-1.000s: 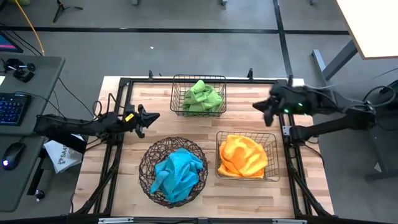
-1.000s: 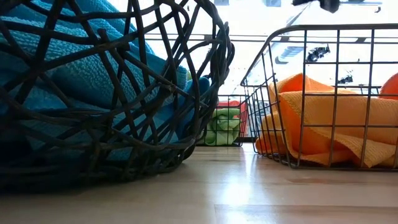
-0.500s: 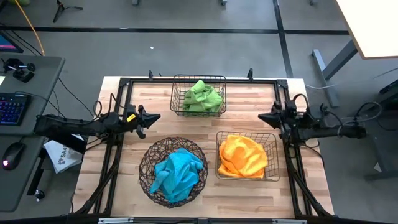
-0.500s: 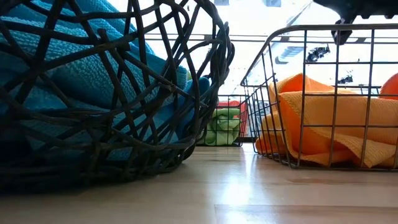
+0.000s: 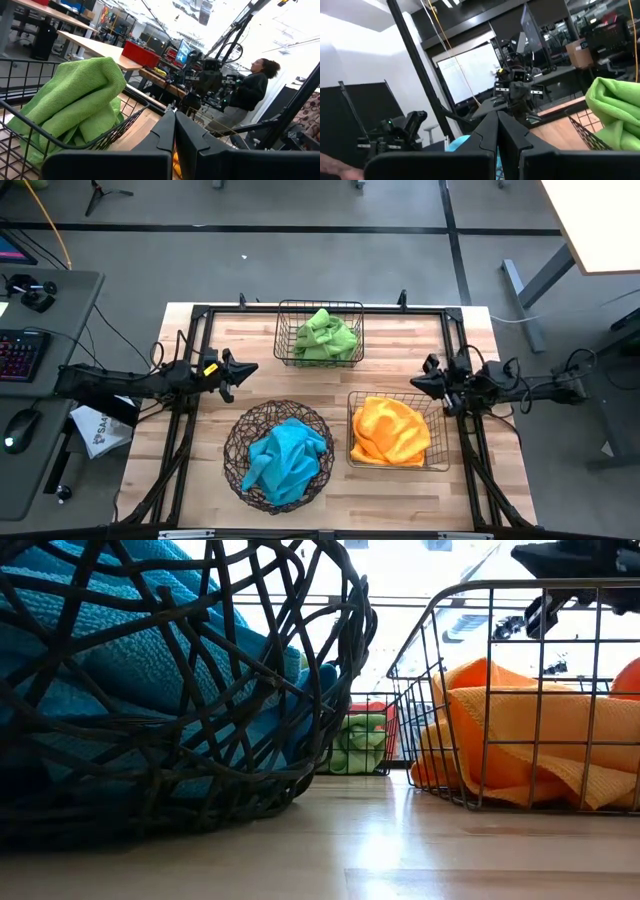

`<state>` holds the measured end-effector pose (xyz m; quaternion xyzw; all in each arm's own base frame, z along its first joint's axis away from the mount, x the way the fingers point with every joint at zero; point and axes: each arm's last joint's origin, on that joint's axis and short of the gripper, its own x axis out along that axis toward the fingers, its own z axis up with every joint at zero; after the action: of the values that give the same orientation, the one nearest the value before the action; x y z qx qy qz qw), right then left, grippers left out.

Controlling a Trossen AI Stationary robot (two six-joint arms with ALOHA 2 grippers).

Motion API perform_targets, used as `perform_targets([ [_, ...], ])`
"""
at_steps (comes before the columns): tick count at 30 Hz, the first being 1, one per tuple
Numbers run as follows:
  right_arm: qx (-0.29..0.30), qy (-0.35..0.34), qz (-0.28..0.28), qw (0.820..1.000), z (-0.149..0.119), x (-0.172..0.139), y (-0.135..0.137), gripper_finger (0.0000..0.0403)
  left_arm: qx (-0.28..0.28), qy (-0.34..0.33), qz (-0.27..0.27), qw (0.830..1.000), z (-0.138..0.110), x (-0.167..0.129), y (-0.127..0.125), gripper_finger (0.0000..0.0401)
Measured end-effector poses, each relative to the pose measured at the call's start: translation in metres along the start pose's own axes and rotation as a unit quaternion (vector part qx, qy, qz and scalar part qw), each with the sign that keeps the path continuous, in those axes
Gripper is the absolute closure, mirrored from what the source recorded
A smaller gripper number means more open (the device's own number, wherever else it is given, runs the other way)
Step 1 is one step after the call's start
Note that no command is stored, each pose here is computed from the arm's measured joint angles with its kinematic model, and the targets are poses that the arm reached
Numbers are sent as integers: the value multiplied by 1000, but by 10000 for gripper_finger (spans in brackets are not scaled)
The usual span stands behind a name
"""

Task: Sort microfiber towel by color & place in baskets
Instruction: Return to Home Position

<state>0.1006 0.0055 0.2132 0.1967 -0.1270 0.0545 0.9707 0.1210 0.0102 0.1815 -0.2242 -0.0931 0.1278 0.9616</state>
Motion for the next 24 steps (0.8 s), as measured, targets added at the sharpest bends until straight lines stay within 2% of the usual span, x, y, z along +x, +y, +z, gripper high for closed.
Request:
perform_targets([
  [4, -10, -17, -19, 1000, -14, -2, -7, 403, 0, 0, 0, 1000, 0, 0, 0, 401],
  [8, -30, -10, -32, 999, -17, -2, -9, 403, 0, 0, 0, 1000, 0, 0, 0, 401],
  [12, -58, 34, -51, 996, -25, -3, -13, 403, 0, 0, 0, 1000, 0, 0, 0, 401],
  [24, -58, 147, -90, 983, -46, -8, -22, 403, 0, 1, 0, 1000, 0, 0, 0, 401],
])
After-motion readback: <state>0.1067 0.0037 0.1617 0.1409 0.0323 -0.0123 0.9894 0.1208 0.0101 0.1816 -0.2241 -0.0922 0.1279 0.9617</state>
